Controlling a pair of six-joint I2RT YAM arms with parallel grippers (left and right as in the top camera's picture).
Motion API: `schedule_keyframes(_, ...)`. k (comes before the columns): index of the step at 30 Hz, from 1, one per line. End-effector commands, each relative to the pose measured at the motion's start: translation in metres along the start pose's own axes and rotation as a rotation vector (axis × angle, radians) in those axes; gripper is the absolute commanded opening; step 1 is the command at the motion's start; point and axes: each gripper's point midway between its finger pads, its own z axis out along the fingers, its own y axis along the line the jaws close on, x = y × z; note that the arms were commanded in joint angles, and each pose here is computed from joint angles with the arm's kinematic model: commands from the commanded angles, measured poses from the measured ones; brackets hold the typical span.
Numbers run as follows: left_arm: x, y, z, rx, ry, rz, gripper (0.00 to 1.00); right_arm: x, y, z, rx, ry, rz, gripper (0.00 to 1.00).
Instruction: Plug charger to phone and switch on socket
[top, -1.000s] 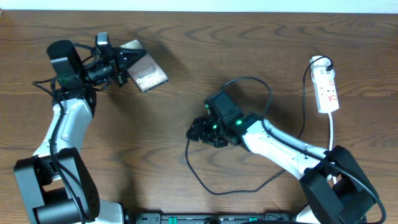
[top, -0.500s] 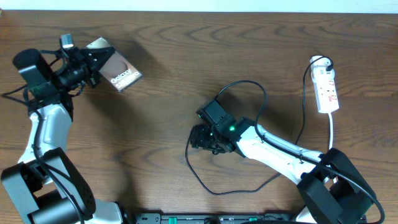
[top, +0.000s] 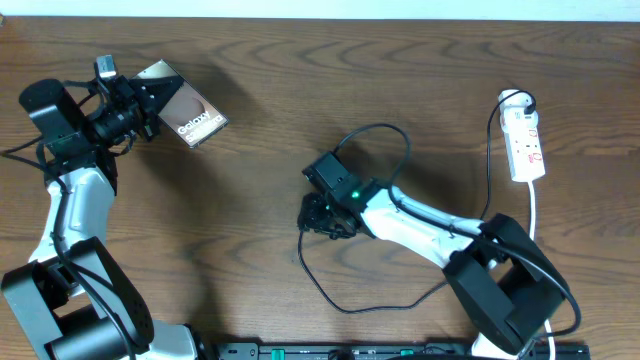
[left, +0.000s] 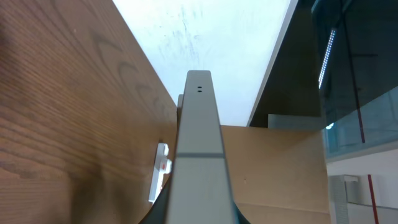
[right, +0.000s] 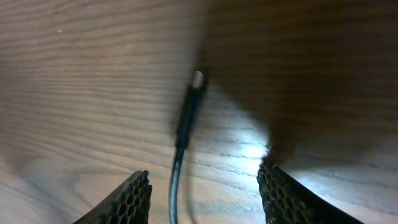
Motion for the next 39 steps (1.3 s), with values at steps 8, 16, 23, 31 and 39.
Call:
schedule_keyframes(8,0.005,-0.006,-0.001,0.017,0.028,0.034,0.07,-0.01,0.009,0.009,0.025,-0.008,0.004,0.48)
schedule_keyframes(16,0.005,-0.006,-0.001,0.017,0.028,0.033,0.07,-0.006,-0.004,0.03,0.068,0.03,0.026,0.43)
schedule_keyframes(23,0.005,-0.006,-0.001,0.017,0.028,0.033,0.08,-0.007,-0.004,0.03,0.069,0.027,0.032,0.24)
schedule_keyframes(31,0.005,-0.006,-0.001,0.017,0.028,0.033,0.07,-0.006,-0.004,0.03,0.07,0.032,0.032,0.01)
schedule_keyframes(39,0.005,-0.005,-0.001,0.015,0.029,0.028,0.08,-0.007,-0.003,0.028,0.037,0.063,0.006,0.01)
